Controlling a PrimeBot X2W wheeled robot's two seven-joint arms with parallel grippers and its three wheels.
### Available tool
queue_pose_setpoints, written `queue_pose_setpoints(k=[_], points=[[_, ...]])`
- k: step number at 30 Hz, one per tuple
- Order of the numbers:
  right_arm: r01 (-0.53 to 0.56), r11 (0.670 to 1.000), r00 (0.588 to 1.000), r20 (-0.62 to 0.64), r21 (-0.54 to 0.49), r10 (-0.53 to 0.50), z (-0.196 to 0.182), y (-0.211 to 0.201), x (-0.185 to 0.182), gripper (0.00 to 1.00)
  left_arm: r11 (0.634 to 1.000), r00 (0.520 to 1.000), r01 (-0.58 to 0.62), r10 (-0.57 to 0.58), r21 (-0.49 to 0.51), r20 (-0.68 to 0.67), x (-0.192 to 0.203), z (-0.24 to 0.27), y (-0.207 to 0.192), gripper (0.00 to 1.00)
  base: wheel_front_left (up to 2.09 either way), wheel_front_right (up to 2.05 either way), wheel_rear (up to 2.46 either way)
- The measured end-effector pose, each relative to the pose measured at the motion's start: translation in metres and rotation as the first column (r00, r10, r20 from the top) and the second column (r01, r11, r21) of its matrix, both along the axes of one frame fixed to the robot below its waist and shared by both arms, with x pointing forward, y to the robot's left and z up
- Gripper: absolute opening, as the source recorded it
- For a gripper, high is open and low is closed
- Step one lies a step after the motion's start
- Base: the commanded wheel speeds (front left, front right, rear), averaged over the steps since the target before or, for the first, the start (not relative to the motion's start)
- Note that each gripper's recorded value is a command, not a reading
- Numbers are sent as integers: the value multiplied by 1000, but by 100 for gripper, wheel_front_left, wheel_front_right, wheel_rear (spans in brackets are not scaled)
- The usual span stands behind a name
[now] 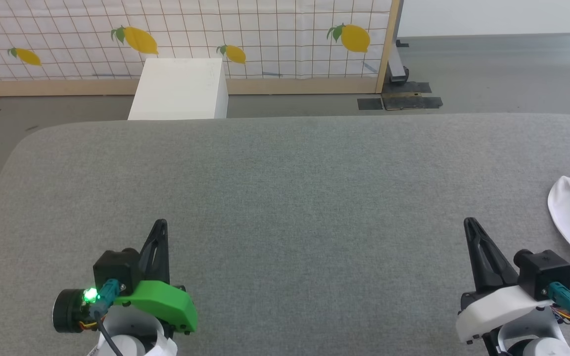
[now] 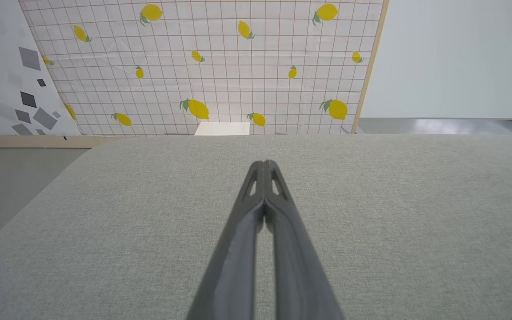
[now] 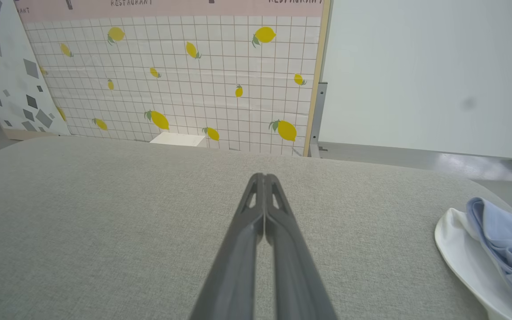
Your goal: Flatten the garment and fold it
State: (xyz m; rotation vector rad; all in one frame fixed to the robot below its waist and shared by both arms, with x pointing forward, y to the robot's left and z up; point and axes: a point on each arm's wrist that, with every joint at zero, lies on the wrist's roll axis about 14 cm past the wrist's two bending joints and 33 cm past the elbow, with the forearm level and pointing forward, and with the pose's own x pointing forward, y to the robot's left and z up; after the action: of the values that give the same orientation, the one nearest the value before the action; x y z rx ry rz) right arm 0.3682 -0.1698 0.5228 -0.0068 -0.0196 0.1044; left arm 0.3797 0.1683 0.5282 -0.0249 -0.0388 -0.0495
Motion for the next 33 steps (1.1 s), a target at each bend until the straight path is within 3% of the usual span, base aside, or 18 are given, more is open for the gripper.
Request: queue_pose_setpoints(k=[33], points=[[-23, 999, 999, -42, -38, 22, -4, 8, -1, 0, 997, 999, -35, 37, 64, -25, -4, 3, 7, 0, 0, 0, 0]])
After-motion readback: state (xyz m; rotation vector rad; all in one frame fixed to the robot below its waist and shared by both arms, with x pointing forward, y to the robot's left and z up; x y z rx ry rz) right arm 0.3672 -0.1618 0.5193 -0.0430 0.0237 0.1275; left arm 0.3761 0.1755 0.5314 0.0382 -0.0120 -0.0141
